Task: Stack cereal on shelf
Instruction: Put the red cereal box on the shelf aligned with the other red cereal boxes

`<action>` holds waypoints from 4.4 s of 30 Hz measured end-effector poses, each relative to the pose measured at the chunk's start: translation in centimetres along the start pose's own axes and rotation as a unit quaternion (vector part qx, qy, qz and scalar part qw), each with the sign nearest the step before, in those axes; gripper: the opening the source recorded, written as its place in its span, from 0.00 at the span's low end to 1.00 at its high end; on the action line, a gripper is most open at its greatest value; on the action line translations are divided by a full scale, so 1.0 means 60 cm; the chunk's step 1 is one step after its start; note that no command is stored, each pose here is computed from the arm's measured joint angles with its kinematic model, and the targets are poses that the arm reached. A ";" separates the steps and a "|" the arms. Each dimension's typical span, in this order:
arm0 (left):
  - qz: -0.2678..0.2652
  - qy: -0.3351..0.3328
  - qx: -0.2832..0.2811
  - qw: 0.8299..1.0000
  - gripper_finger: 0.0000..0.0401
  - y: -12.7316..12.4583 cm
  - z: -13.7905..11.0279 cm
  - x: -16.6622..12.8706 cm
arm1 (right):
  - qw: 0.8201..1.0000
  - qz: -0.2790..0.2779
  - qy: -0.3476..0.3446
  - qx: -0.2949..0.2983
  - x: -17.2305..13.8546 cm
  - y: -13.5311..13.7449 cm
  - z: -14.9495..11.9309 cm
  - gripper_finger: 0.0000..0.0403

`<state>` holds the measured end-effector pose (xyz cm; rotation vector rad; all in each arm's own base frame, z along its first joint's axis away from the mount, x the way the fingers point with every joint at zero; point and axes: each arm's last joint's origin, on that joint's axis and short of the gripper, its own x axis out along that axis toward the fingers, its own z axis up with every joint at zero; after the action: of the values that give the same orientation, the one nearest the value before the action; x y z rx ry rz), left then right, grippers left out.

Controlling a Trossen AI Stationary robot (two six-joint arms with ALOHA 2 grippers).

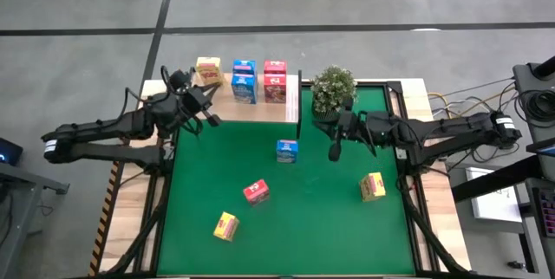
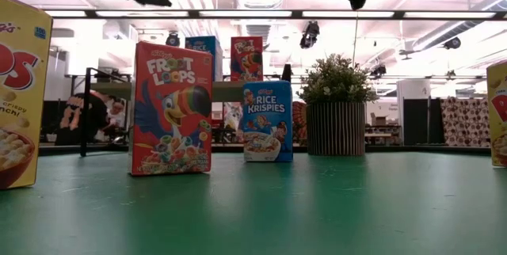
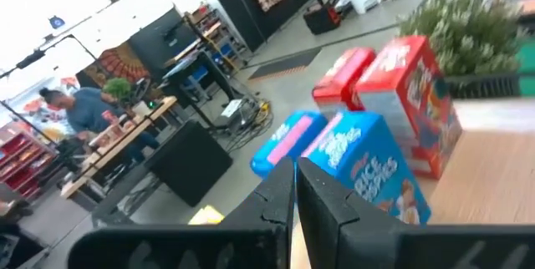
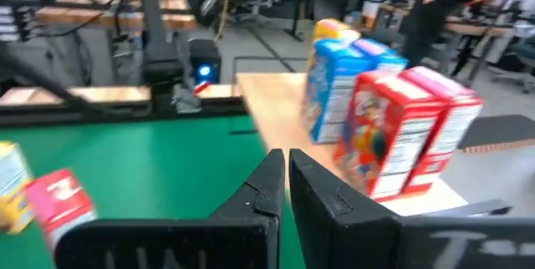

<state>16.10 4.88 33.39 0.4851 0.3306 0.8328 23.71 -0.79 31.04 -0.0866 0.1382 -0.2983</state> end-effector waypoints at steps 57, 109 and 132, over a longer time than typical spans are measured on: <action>-0.292 0.477 -0.336 0.758 0.02 -0.283 0.158 -0.052 | 0.985 -0.010 0.064 -0.160 0.058 -0.026 -0.004 0.03; -0.240 0.504 -0.081 0.826 0.67 -0.458 0.082 -0.042 | 0.987 -0.008 0.083 -0.135 0.057 -0.026 -0.011 0.03; -0.282 0.474 -0.013 0.834 0.43 -0.449 0.103 -0.048 | 0.987 -0.007 0.088 -0.136 0.057 -0.026 -0.012 0.03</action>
<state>33.88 -14.55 24.56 -0.1113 1.3160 0.4315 26.38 -3.34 30.05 -0.3320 0.3544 -0.2999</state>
